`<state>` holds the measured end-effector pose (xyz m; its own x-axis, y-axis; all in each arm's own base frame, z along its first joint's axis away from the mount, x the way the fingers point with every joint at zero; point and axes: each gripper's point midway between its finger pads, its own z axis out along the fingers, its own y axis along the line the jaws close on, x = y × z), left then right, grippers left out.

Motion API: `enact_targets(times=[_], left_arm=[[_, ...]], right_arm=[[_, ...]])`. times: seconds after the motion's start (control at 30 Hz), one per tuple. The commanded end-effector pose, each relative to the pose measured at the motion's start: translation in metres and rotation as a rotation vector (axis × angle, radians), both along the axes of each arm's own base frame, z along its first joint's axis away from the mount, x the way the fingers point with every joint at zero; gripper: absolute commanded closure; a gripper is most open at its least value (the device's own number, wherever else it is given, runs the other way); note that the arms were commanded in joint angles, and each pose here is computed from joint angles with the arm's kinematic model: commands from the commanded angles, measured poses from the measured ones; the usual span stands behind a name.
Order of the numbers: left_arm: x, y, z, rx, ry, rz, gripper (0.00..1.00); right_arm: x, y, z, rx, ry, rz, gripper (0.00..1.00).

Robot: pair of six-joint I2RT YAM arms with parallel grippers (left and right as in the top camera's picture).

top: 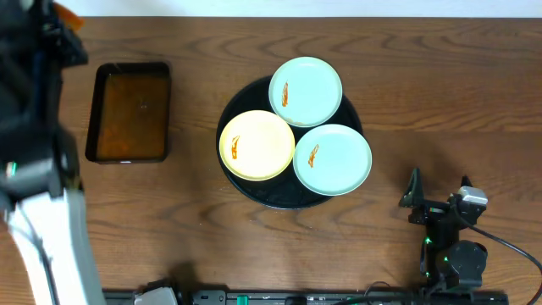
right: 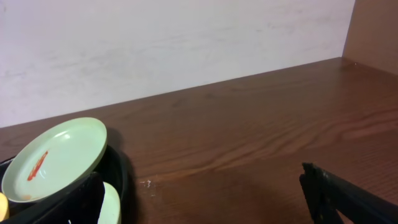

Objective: Clean dirty plates on tray and stack at the side
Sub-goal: 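Carry the sponge with the left gripper onto the yellow plate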

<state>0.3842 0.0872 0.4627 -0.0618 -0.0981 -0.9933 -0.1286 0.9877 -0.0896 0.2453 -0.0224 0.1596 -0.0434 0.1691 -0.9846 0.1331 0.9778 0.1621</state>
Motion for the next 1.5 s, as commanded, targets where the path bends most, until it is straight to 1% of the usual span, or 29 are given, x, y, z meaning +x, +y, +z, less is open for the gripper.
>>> enact_targets(times=[0.0, 0.1, 0.13, 0.17, 0.3, 0.4, 0.5, 0.63, 0.77, 0.9, 0.93, 0.97, 1.03, 1.13, 1.17, 1.3, 1.37, 1.4, 1.43, 1.47], left_arm=[[0.019, -0.020, -0.083, -0.097, 0.252, -0.079, 0.93], [0.017, -0.059, -0.128, -0.189, 0.417, -0.208, 0.93], [0.016, -0.077, -0.144, -0.216, 0.479, -0.273, 0.93], [0.013, -0.108, -0.172, -0.255, 0.583, -0.373, 0.93], [0.009, -0.166, -0.229, -0.269, 0.795, -0.501, 0.93], [0.009, -0.204, -0.267, -0.251, 0.912, -0.578, 0.92], [0.005, -0.237, -0.309, -0.214, 1.032, -0.624, 0.93], [-0.003, -0.260, -0.370, -0.119, 1.187, -0.606, 0.92], [-0.008, -0.268, -0.406, -0.053, 1.261, -0.585, 0.92], [-0.006, -0.276, -0.413, -0.078, 1.265, -0.570, 0.92], [-0.005, -0.277, -0.413, -0.084, 1.261, -0.567, 0.90], [-0.004, -0.277, -0.411, -0.096, 1.256, -0.559, 0.83], [-0.003, -0.278, -0.408, -0.117, 1.252, -0.543, 0.59], [-0.003, -0.278, -0.400, -0.119, 1.234, -0.546, 0.39], [-0.003, -0.278, -0.396, -0.119, 1.225, -0.548, 0.36], [-0.003, -0.276, -0.360, -0.124, 1.151, -0.561, 0.31], [-0.003, -0.274, -0.332, -0.127, 1.081, -0.572, 0.29], [-0.004, -0.273, -0.305, -0.129, 1.013, -0.583, 0.26], [-0.006, -0.271, -0.290, -0.130, 0.974, -0.589, 0.26], [-0.009, -0.268, -0.275, -0.129, 0.939, -0.587, 0.22]], right_arm=[[0.000, -0.003, 0.000, -0.012, 0.000, -0.013, 0.01], [0.000, -0.003, 0.000, -0.012, 0.000, -0.013, 0.01], [0.000, -0.003, 0.000, -0.012, 0.000, -0.013, 0.01], [0.000, -0.003, 0.000, -0.012, 0.000, -0.013, 0.01], [0.000, -0.003, 0.000, -0.012, 0.000, -0.013, 0.01], [0.000, -0.003, 0.000, -0.012, 0.000, -0.013, 0.01], [0.000, -0.003, 0.000, -0.012, 0.000, -0.013, 0.01], [0.000, -0.003, 0.000, -0.012, 0.000, -0.013, 0.01], [0.000, -0.003, 0.000, -0.012, 0.000, -0.013, 0.01], [0.000, -0.003, 0.000, -0.012, 0.000, -0.013, 0.01], [0.000, -0.003, 0.000, -0.012, 0.000, -0.013, 0.01], [0.000, -0.003, 0.000, -0.012, 0.000, -0.013, 0.01], [0.000, -0.003, 0.000, -0.012, 0.000, -0.013, 0.01], [0.000, -0.003, 0.000, -0.012, 0.000, -0.013, 0.01], [0.000, -0.003, 0.000, -0.012, 0.000, -0.013, 0.01], [0.000, -0.003, 0.000, -0.012, 0.000, -0.013, 0.01], [0.000, -0.003, 0.000, -0.012, 0.000, -0.013, 0.01], [0.000, -0.003, 0.000, -0.012, 0.000, -0.013, 0.01], [0.000, -0.003, 0.000, -0.012, 0.000, -0.013, 0.01], [0.000, -0.003, 0.000, -0.012, 0.000, -0.013, 0.01]])
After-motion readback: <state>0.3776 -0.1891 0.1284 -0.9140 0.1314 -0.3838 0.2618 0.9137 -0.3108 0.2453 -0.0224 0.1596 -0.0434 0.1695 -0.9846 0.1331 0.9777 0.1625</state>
